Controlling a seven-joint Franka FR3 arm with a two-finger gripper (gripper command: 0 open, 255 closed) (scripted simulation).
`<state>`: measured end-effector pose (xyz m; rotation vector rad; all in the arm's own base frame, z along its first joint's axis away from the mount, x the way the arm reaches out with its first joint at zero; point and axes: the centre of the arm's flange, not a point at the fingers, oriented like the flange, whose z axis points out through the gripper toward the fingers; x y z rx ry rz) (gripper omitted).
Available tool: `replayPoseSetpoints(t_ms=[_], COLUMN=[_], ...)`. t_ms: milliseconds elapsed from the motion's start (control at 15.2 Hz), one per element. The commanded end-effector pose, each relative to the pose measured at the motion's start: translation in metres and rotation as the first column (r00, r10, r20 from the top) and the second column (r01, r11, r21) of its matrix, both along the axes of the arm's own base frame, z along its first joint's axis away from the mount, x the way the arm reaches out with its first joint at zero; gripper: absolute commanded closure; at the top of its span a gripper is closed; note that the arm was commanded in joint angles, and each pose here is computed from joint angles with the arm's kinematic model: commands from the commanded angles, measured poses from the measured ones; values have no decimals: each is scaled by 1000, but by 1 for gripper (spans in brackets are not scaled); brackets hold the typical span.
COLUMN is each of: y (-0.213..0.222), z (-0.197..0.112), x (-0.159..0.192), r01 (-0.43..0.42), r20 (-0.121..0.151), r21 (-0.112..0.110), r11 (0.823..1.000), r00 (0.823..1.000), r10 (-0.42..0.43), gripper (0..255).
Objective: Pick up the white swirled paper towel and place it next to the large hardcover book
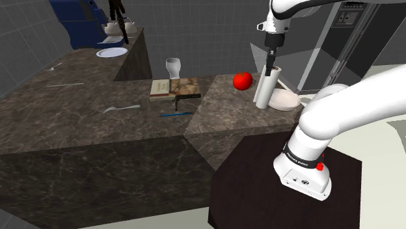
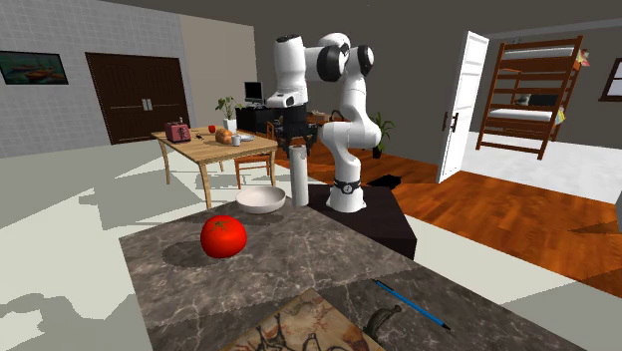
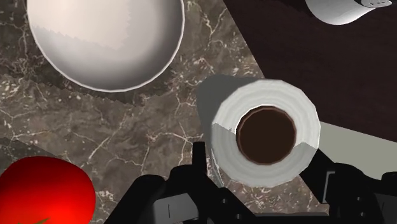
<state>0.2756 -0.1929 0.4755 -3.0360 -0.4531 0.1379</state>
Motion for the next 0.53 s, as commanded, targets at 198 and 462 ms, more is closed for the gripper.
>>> replayPoseSetpoints(t_ms=[198,462], y=[-1,-1], z=[27,48], x=[0,0], r01=[0,0], r20=[0,0], r21=[0,0], r11=[1000,1000], r00=[1000,1000], r10=[0,0], gripper=[255,255])
